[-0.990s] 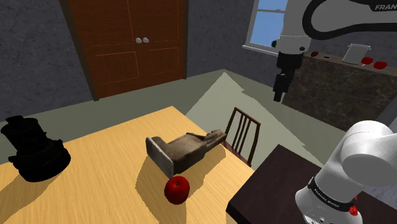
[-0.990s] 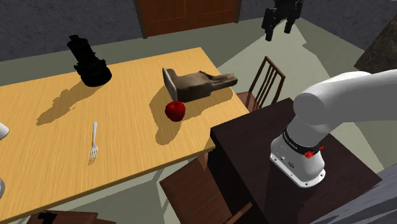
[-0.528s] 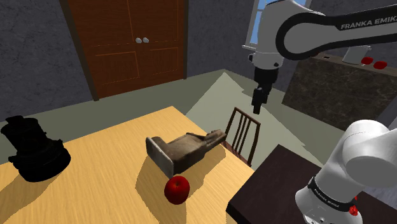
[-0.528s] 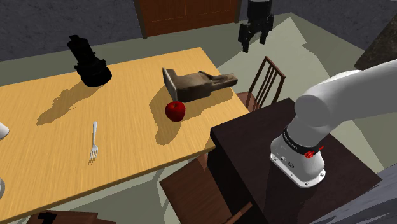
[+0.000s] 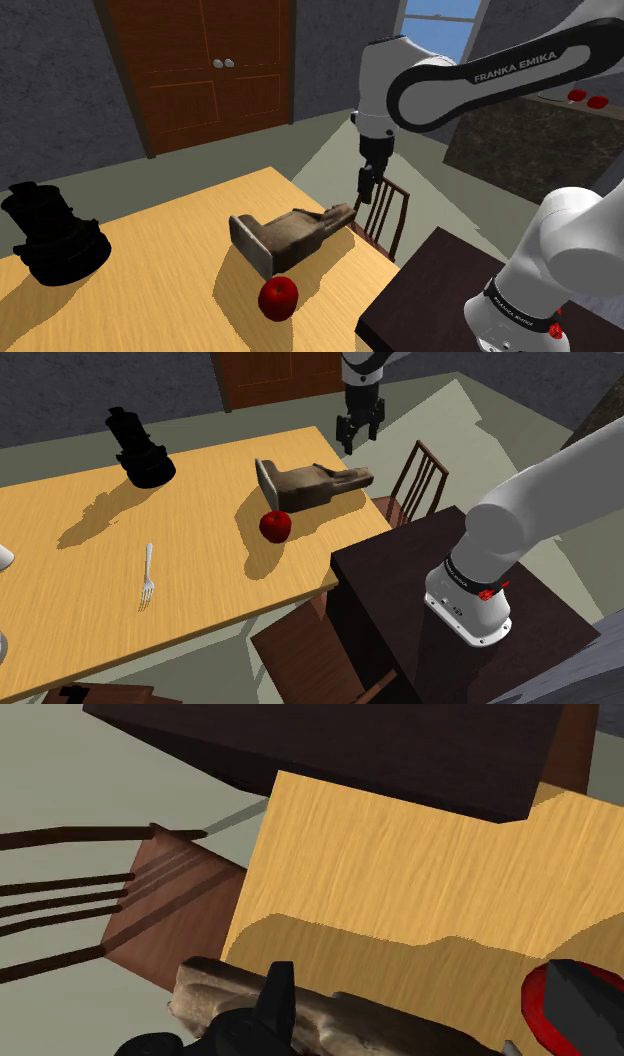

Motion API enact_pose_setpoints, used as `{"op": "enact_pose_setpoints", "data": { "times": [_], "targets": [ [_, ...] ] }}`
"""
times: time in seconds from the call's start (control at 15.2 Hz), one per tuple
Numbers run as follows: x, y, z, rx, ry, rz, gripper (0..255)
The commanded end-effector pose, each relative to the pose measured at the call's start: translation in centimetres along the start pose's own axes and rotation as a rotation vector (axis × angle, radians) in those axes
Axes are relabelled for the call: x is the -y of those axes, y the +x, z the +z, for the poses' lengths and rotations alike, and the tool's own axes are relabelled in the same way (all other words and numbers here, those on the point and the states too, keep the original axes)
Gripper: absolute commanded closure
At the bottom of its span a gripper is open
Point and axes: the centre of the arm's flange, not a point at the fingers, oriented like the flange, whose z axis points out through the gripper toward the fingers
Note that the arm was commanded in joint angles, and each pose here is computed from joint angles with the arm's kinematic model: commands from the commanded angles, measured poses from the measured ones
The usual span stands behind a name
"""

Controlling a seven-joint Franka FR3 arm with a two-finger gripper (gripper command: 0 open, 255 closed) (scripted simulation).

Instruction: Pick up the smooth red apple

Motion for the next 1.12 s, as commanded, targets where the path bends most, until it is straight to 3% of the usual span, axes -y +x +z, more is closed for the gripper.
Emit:
{"op": "enact_pose_setpoints", "data": {
  "times": [0.0, 1.06],
  "targets": [
    [1.9, 1.6, 1.5, -0.001, -0.001, -0.025, 0],
    [17.0, 12.7, 11.5, -0.003, -0.012, -0.221, 0]
  ]
}}
